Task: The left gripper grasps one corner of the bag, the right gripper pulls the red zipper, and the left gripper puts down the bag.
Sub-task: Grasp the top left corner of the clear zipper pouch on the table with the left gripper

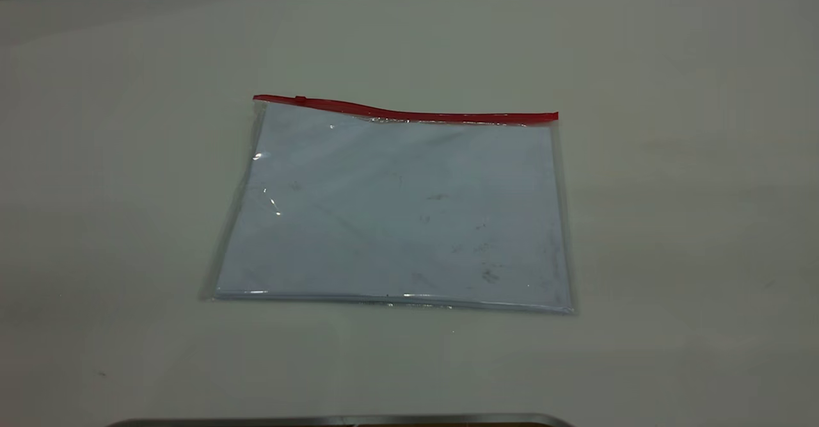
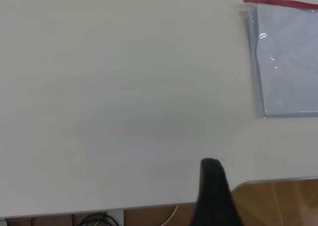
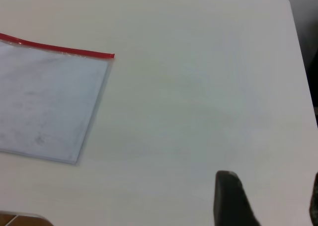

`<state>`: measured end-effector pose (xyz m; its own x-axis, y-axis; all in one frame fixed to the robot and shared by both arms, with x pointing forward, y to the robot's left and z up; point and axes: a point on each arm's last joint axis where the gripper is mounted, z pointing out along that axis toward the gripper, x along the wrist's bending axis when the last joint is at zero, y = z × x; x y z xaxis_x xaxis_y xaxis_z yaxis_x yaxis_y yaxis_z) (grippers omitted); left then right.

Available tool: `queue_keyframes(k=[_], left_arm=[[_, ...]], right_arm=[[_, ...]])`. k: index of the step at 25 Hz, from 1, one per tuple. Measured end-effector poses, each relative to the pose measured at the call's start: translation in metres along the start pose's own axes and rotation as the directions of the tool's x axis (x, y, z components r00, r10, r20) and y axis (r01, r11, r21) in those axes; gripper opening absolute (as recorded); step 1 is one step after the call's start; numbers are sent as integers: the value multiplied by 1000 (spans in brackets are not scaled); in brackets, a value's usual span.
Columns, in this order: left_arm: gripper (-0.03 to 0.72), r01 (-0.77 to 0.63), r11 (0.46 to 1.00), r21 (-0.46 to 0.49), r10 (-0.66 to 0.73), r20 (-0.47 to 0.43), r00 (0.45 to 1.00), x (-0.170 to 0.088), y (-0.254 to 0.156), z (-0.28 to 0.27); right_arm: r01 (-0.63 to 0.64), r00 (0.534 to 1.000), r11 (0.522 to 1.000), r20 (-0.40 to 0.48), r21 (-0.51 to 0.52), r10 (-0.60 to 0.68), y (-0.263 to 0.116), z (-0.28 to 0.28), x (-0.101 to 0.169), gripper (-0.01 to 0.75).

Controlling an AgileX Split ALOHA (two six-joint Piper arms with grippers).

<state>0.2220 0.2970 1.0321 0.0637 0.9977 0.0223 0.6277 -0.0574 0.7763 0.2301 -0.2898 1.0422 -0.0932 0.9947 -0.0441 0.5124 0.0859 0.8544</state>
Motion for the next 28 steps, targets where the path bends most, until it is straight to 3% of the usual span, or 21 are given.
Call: queue_keyframes(k=[19,23,28], left_arm=[[590,0,1000,-26,0,-2,1000,0,4,-3],[590,8,999,-45,-8,-4,1000,1,26,-7],[590,46,999,7,-46,-1,999,5,75,-4]], right_arm=[[-2,1000,1000,-4,-1,2,0,0,0,416],[-17,999,1000,-34,-16,17,2,0,3,416],[-15,999,997,-35,-75,13,18,-16,3,428]])
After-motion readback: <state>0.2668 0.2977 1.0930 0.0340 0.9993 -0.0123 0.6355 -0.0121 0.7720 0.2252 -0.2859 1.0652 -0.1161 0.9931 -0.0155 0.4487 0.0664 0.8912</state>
